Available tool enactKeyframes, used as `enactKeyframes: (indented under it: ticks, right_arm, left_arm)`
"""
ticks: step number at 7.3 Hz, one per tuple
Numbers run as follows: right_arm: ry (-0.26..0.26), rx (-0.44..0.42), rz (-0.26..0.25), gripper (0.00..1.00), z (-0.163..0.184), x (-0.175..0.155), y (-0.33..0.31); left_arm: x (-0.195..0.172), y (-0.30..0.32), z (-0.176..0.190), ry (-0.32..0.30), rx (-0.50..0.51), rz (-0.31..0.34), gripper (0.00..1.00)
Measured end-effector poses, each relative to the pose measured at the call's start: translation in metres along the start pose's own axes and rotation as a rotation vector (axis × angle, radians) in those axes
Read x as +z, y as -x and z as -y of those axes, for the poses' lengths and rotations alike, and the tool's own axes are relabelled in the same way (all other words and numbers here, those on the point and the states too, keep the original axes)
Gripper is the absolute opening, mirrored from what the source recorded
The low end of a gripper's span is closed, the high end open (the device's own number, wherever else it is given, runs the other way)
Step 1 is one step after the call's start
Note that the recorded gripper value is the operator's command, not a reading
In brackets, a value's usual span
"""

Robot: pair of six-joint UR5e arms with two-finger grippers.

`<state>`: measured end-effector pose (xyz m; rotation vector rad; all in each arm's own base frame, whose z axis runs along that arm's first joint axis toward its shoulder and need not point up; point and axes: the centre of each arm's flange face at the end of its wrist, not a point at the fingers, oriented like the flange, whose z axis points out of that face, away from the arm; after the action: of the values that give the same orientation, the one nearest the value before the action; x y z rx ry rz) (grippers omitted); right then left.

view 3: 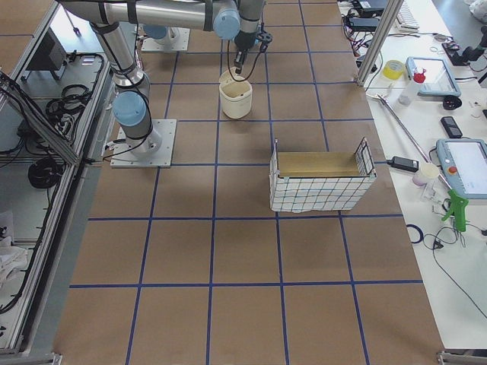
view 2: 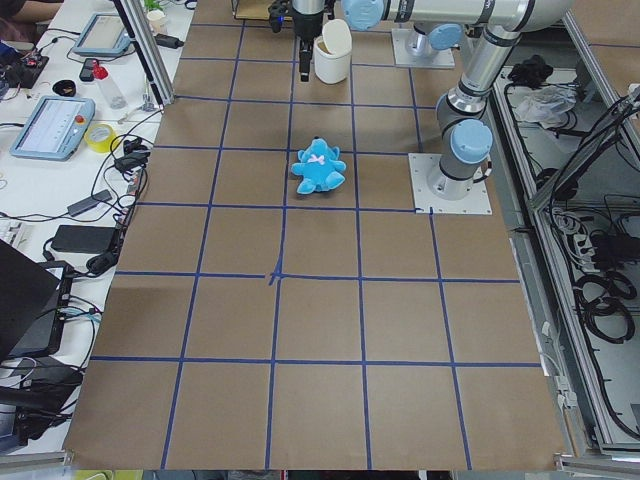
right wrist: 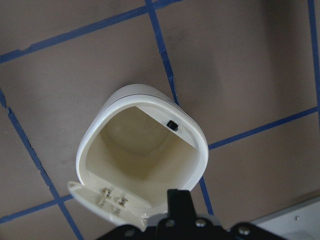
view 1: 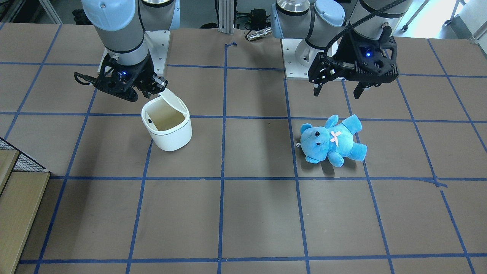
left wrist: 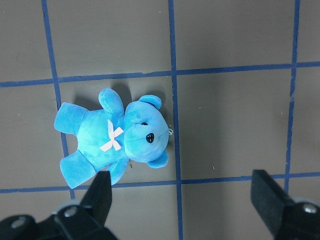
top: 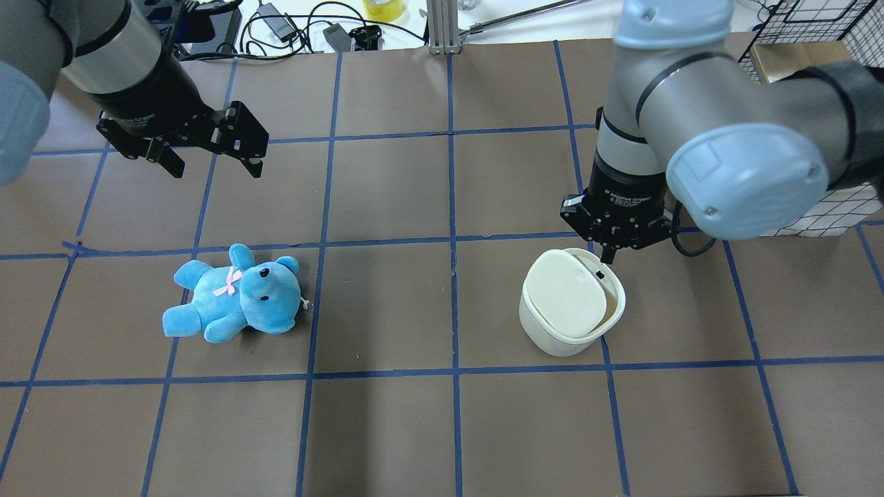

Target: Open trash can with right arm

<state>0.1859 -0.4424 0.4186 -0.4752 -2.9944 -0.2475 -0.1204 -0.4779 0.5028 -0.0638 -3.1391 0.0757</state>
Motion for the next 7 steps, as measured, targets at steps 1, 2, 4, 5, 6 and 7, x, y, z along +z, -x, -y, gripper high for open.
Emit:
enactKeyframes:
  ticks: [1,2,4,5,6,7]
  right_arm:
    - [0.003,-0.003,-0.002,0.11,0.0,-0.027,-0.003]
    - [-0.005,-0.015,-0.002,0.38,0.0,-0.05,-0.006]
    - [-0.037,-0.1,-0.019,0.93,0.01,-0.074,-0.018]
    - [-0.049,-0.173,-0.02,1.0,0.018,-0.081,-0.028]
    - [-0.069,-0.263,-0.013,1.0,0.028,-0.088,-0.039]
    - [-0.094,-0.342,-0.006,1.0,0.038,-0.097,-0.049]
  left_arm:
    - [0.0,0.0,0.0,0.0,0.0,0.0,1.0]
    - [0.0,0.0,0.0,0.0,0.0,0.001,1.0]
    - [0.0,0.0,0.0,0.0,0.0,0.001,1.0]
    - [0.0,0.0,0.0,0.0,0.0,0.001,1.0]
    - [0.0,0.0,0.0,0.0,0.0,0.001,1.0]
    - [0.0,0.0,0.0,0.0,0.0,0.001,1.0]
